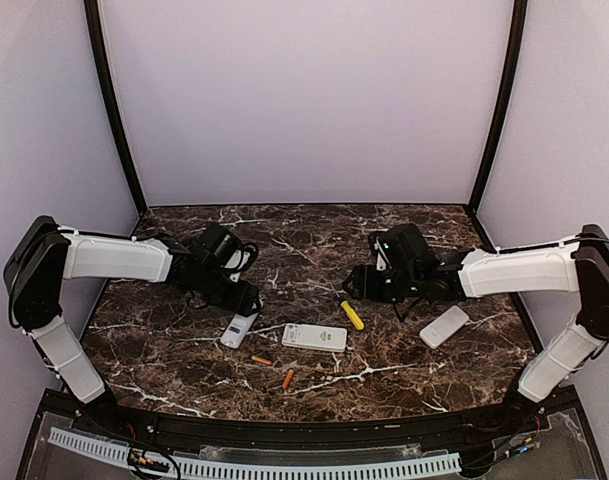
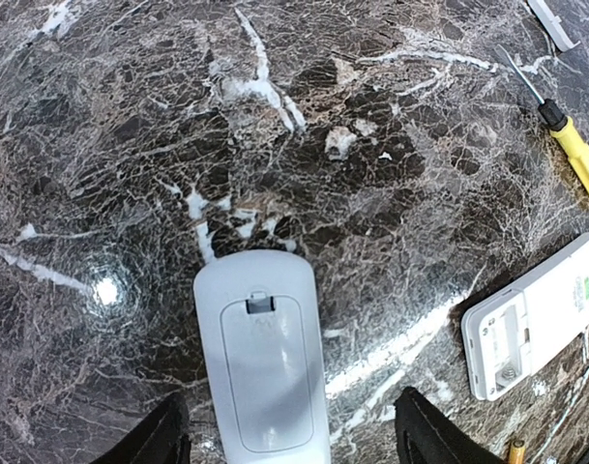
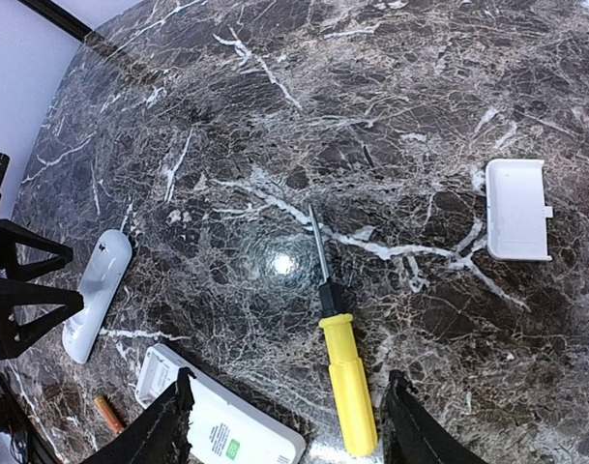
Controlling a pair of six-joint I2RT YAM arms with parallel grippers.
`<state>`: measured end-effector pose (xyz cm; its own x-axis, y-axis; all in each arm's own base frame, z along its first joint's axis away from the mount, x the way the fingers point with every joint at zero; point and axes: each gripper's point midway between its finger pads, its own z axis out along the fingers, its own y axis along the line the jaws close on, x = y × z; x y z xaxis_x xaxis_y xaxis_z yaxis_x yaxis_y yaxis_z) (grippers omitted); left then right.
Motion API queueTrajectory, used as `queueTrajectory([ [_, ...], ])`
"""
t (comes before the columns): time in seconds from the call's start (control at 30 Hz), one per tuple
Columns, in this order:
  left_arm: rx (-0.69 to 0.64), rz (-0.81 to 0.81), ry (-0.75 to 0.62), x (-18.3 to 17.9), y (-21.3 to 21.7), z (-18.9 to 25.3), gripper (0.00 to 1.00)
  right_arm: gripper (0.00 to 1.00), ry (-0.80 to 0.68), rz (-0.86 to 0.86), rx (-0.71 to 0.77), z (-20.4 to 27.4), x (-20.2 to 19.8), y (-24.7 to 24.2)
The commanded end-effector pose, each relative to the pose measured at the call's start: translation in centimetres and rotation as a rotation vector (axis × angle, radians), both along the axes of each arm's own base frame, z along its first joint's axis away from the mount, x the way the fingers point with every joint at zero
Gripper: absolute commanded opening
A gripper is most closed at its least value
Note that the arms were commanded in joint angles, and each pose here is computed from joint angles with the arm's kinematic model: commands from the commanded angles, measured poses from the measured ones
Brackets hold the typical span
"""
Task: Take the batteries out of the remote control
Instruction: Move the remote control to the center of the board.
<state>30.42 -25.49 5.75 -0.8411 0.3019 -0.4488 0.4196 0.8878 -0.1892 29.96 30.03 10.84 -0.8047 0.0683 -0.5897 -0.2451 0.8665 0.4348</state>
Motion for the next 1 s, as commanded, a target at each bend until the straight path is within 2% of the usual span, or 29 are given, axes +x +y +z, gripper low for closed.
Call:
queueTrajectory([
  [0.0, -0.052, -0.005, 0.0, 0.5, -1.2, -0.9, 0.72, 0.64, -0.031, 0.024, 0.016, 1.4, 0.1, 1.3],
  [0.37, -0.025, 0.011, 0.015, 2.2, -1.4, -2.7, 0.72, 0.64, -0.03, -0.005, 0.003, 1.7, -0.5, 0.4],
  [0.77, -0.256, -0.165, 0.074, -0.1, -5.8, -1.7, 0.72, 0.64, -0.037, 0.018, 0.01, 2.1, 0.0, 1.7],
  [0.97, -0.272, -0.163, 0.075, -0.2, -6.1, -1.4, 0.71, 0.64, -0.037, 0.026, 0.005, 2.2, -0.2, 2.0],
])
